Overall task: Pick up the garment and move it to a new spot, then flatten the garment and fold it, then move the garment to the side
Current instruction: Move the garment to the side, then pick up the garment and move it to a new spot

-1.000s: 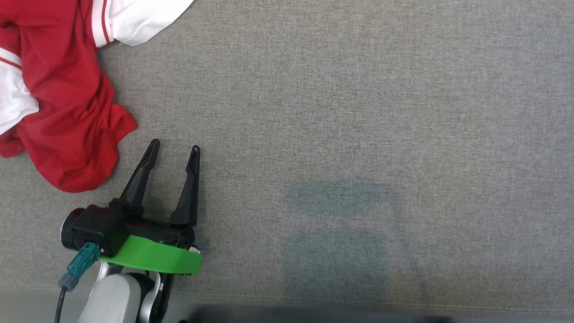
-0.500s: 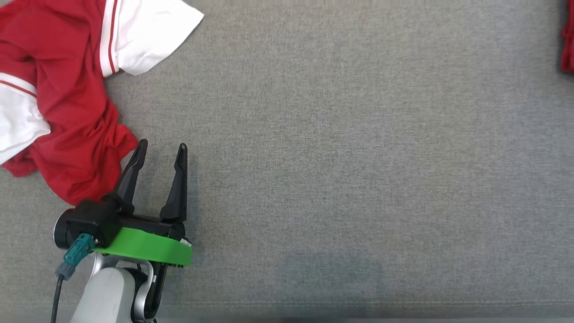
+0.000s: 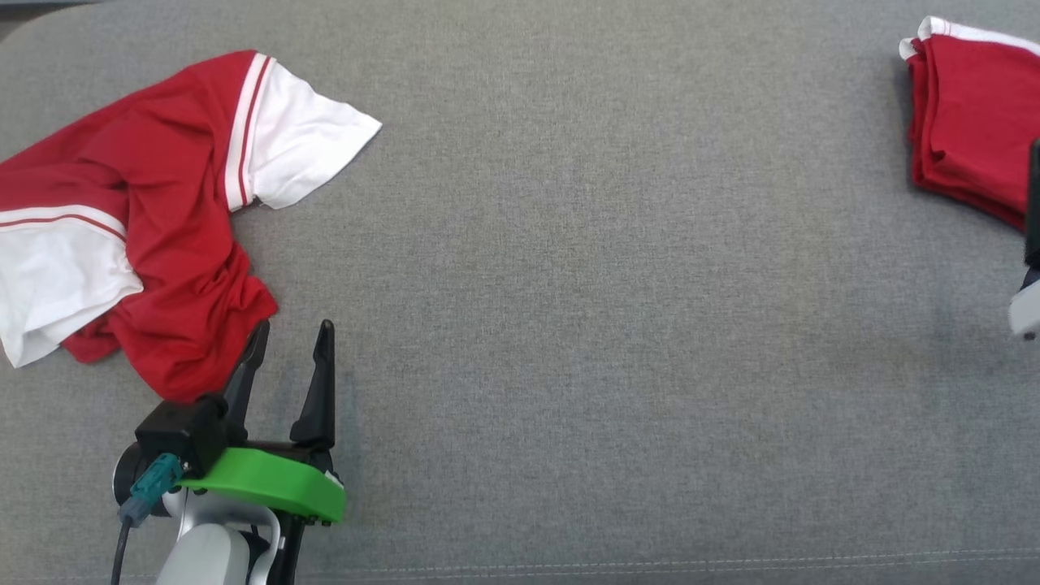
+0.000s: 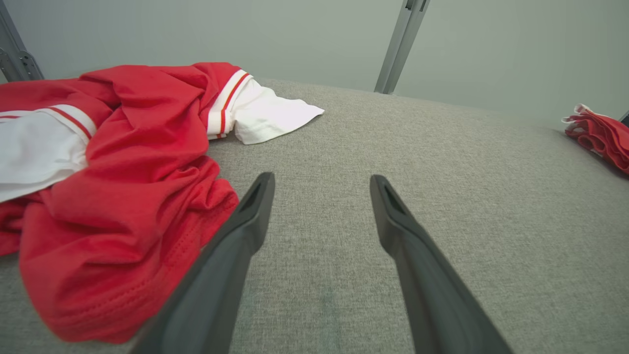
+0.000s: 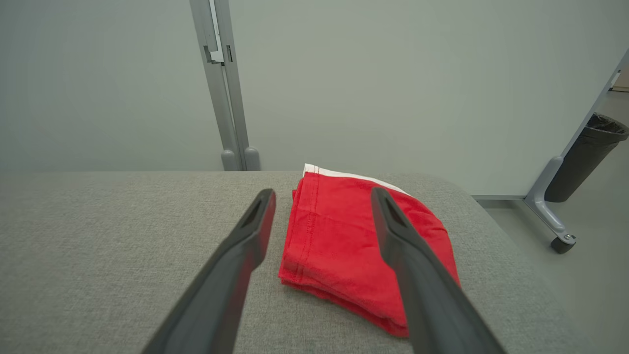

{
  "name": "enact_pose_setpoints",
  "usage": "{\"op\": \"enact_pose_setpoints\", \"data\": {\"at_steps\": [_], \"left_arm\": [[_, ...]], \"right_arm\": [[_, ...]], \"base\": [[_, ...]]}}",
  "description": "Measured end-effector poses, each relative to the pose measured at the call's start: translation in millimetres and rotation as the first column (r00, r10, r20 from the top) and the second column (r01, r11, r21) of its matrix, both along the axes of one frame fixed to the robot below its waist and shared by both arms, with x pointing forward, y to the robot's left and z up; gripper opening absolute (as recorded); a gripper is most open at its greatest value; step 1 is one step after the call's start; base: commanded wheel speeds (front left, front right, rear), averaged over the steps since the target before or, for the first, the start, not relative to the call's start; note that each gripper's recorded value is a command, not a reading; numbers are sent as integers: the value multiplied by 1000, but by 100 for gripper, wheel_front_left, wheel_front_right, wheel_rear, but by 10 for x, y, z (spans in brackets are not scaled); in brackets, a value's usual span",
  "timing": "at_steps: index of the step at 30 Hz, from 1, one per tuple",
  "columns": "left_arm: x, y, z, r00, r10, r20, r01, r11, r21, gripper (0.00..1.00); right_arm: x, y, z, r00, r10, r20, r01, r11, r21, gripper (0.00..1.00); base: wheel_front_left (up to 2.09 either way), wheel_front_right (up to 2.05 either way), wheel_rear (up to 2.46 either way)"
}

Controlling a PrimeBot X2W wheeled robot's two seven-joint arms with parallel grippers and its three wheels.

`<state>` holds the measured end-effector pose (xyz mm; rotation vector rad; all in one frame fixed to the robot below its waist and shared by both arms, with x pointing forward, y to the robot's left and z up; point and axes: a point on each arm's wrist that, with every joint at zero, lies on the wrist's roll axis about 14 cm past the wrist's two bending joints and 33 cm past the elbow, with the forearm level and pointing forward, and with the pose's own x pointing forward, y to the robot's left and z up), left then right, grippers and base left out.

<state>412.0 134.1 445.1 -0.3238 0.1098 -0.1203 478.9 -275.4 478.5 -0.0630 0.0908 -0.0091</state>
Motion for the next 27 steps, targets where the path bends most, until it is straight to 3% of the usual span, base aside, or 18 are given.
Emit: {"op": "enact_pose_setpoints", "data": {"at_steps": [13, 27], "left_arm": [[-401, 125, 179, 999, 44, 28, -44, 999, 9, 100], [-530, 231, 339, 994, 75, 75, -76, 997, 9, 100]], "right_arm": [[-978, 625, -452, 991, 50, -123, -33, 990, 134, 100], [-1041, 766, -142, 997, 77, -11, -76, 993, 92, 100]], "base": [[0, 0, 0], [0, 0, 0]]}}
